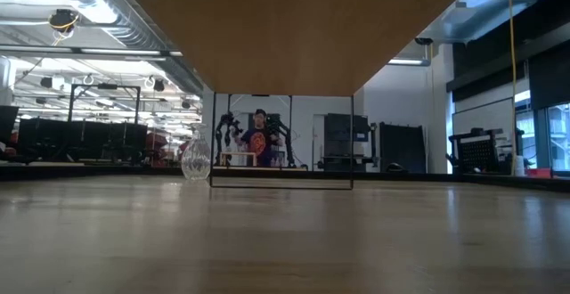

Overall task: Sort vases onto shelf
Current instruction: Put the transparent vase on the shelf

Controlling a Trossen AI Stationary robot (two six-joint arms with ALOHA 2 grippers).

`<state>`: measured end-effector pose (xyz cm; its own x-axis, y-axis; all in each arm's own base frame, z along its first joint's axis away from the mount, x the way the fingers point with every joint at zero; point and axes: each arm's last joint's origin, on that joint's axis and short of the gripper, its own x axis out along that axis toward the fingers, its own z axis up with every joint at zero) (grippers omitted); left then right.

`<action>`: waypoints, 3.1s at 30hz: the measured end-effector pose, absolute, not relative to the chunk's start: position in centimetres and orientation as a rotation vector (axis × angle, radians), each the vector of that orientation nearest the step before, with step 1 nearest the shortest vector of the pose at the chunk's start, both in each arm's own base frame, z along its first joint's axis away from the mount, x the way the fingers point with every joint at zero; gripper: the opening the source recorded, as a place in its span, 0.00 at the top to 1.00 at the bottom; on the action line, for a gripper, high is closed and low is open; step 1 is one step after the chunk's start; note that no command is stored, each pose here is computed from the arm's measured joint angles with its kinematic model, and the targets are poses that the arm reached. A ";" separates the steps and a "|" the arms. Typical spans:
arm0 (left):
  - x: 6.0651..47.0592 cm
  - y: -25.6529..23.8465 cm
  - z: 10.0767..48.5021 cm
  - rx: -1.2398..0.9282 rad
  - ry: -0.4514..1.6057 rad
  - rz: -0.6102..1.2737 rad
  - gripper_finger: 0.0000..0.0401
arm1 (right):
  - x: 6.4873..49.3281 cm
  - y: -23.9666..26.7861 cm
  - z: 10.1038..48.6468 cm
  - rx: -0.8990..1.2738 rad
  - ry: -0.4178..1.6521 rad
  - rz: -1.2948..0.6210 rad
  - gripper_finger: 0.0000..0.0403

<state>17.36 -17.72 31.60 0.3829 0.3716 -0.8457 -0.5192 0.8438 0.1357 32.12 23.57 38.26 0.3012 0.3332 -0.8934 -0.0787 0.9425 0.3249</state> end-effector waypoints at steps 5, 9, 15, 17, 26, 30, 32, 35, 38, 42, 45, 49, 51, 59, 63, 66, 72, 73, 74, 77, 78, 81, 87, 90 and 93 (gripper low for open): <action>17.4 -17.7 31.6 -0.161 1.033 0.571 0.77 | 32.4 23.6 38.2 0.250 1.215 0.237 0.99; 17.4 -17.7 31.6 -0.160 1.034 0.570 0.77 | 32.3 23.6 38.2 0.282 1.227 0.214 0.99; 17.3 -17.8 31.6 -0.156 1.035 0.566 0.77 | 32.2 23.4 38.1 0.428 1.295 0.140 0.99; 17.3 -17.8 31.6 -0.156 1.035 0.566 0.77 | 32.1 23.4 38.1 0.476 1.318 0.129 0.99; 16.8 -18.2 31.5 -0.130 1.085 0.518 0.77 | 32.4 23.1 38.5 0.684 1.315 0.001 0.99; 16.7 -18.3 31.5 -0.133 1.121 0.501 0.77 | 32.3 22.9 38.8 0.750 1.290 -0.064 1.00; 16.7 -18.4 31.5 -0.139 1.135 0.497 0.77 | 32.4 22.8 38.8 0.787 1.276 -0.110 1.00; 16.6 -18.4 31.5 -0.142 1.139 0.497 0.77 | 32.4 22.8 38.8 0.838 1.243 -0.187 1.00; 16.7 -18.3 31.5 -0.156 1.128 0.511 0.77 | 32.5 22.7 38.8 0.889 1.222 -0.245 1.00; 16.9 -18.1 31.5 -0.128 1.104 0.510 0.77 | 32.2 22.5 38.7 0.934 1.232 -0.327 1.00; 16.9 -18.2 31.5 -0.094 1.112 0.486 0.77 | 32.1 22.6 38.7 0.967 1.260 -0.325 1.00; 17.0 -18.4 31.5 -0.076 1.135 0.442 0.77 | 32.0 22.6 38.6 1.023 1.297 -0.365 1.00; 17.0 -18.4 31.5 -0.068 1.136 0.424 0.77 | 31.9 22.6 38.6 1.045 1.312 -0.383 1.00; 17.2 -18.5 31.5 -0.047 1.101 0.417 0.77 | 31.8 22.4 38.6 1.073 1.290 -0.444 1.00; 17.5 -18.3 31.5 -0.036 1.100 0.410 0.77 | 31.5 22.2 38.5 1.054 1.306 -0.471 0.99; 17.7 -18.2 31.5 -0.043 1.098 0.415 0.77 | 31.5 22.1 38.5 1.045 1.300 -0.473 0.96; 17.8 -18.3 31.5 -0.064 1.088 0.406 0.77 | 31.6 22.2 38.6 1.042 1.275 -0.466 0.89; 17.9 -18.4 31.5 -0.067 1.086 0.404 0.77 | 31.7 22.2 38.6 1.041 1.267 -0.467 0.87; 17.9 -18.4 31.5 -0.071 1.083 0.402 0.77 | 31.7 22.2 38.6 1.040 1.260 -0.467 0.86; 17.9 -18.4 31.5 -0.075 1.081 0.400 0.77 | 31.8 22.2 38.6 1.044 1.253 -0.461 0.81; 17.9 -18.4 31.5 -0.075 1.081 0.400 0.77 | 31.8 22.2 38.6 1.044 1.253 -0.461 0.80; 18.0 -18.5 31.6 -0.083 1.076 0.395 0.77 | 31.9 22.3 38.6 1.046 1.249 -0.452 0.77; 18.0 -18.5 31.5 -0.082 1.077 0.395 0.77 | 32.0 22.3 38.6 1.050 1.242 -0.438 0.74; 18.0 -18.5 31.6 -0.082 1.076 0.396 0.77 | 32.1 22.4 38.7 1.050 1.235 -0.419 0.73; 18.0 -18.5 31.6 -0.081 1.074 0.396 0.77 | 32.1 22.4 38.7 1.050 1.235 -0.419 0.73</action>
